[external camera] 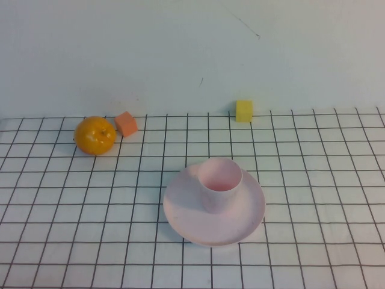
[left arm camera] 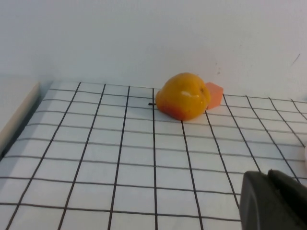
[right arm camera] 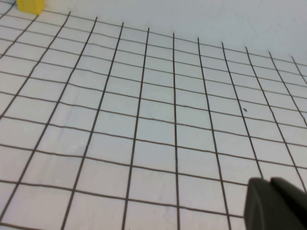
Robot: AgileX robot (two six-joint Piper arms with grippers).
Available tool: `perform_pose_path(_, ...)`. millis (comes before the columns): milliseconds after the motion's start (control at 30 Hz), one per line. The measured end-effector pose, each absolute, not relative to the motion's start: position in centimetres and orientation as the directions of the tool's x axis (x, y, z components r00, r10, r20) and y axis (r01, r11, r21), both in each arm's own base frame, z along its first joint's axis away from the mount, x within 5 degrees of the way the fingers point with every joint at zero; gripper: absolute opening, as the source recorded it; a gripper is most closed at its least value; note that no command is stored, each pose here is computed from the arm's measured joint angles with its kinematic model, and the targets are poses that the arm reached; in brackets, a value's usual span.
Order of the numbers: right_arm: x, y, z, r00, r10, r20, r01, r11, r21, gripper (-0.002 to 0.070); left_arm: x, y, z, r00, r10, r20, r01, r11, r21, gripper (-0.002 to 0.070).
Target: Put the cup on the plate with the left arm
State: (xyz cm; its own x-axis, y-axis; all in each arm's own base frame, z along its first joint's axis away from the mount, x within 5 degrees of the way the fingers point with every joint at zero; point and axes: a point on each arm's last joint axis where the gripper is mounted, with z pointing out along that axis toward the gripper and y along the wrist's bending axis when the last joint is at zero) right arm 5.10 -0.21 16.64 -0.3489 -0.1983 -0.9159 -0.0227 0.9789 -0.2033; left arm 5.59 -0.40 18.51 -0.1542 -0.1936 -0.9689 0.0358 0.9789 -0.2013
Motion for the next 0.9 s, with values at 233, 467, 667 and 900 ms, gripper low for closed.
perform_pose_path(233,5.1,-0.2,16.6,-0.349,-0.198,-0.916,-0.023,0.979,-0.203,-0.0002,5.4,-0.4,17.5,-0.26,-0.186,-0.947,0.018,0.98,-0.198,-0.0001)
perform_pose_path(467,5.1,-0.2,16.6,-0.349,-0.198,-0.916,-0.023,0.979,-0.203,-0.0002,5.3,-0.3,17.3,-0.296,-0.186,-0.937,-0.005,0.981,-0.193,-0.0002)
perform_pose_path(667,5.1,-0.2,16.6,-0.349,-0.198,-0.916,-0.023,0.979,-0.203,-0.0002,5.2,-0.3,17.2,-0.302,-0.169,-0.938,-0.01,0.985,-0.175,-0.0002)
perform_pose_path(900,5.1,-0.2,16.6,-0.349,-0.198,-0.916,-0.023,0.979,-0.203,-0.0002,5.2,-0.2,17.2,-0.302,-0.089,-0.949,0.012,0.995,-0.098,-0.0002)
